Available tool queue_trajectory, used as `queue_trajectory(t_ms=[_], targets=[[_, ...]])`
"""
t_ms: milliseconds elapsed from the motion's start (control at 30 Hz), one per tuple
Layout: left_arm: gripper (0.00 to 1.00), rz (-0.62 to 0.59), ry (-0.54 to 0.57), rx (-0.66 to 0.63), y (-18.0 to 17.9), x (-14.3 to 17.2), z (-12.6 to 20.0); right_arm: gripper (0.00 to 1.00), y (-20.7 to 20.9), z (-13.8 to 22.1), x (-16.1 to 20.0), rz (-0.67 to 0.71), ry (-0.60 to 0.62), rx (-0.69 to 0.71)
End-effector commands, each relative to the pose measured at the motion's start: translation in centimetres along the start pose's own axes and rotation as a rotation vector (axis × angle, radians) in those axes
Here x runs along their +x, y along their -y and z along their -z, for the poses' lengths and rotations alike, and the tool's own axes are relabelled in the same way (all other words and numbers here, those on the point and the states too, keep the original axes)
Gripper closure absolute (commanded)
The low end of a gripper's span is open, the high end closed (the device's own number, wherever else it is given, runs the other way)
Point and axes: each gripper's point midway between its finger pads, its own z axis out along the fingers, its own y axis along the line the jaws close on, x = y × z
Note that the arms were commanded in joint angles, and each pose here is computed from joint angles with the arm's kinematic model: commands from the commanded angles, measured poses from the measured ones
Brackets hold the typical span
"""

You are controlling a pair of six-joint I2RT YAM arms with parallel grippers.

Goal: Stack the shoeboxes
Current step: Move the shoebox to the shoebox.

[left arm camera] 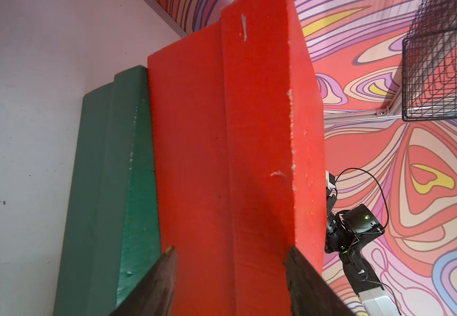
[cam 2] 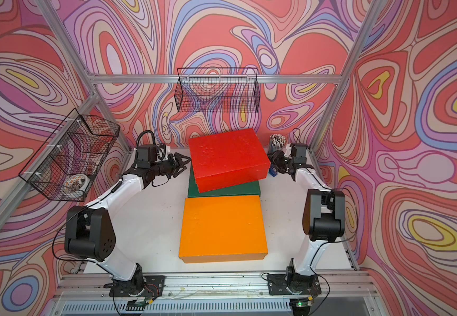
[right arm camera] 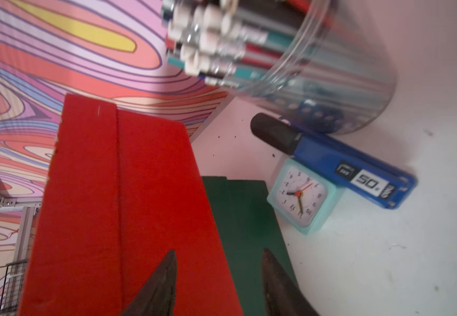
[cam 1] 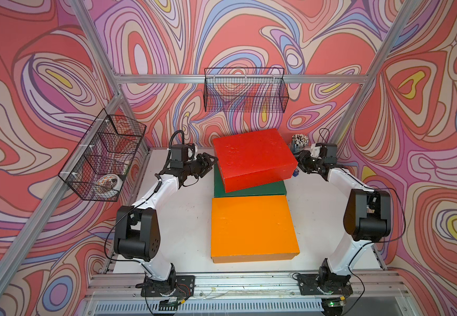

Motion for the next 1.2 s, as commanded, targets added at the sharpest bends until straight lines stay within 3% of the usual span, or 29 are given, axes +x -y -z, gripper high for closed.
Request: queue_trajectory(t_ms=[0, 500, 1167], targets=[[0.37, -0.021, -0.057, 0.005, 0.7, 1.1, -1.0, 0.49, -1.7, -0.5, 2.1, 0.037, -0.051, -0.033], [0.38, -0.035, -0.065, 0.009, -0.1, 4.5, 0.2, 0.49, -1.6, 2.5, 9.2, 0.084, -0.107, -0.040], [0.37, -0.067, -0.039, 0.005, 0.2, 6.3, 2.6, 0.50, -1.3, 1.5, 9.7, 0.070, -0.122, -0.014]])
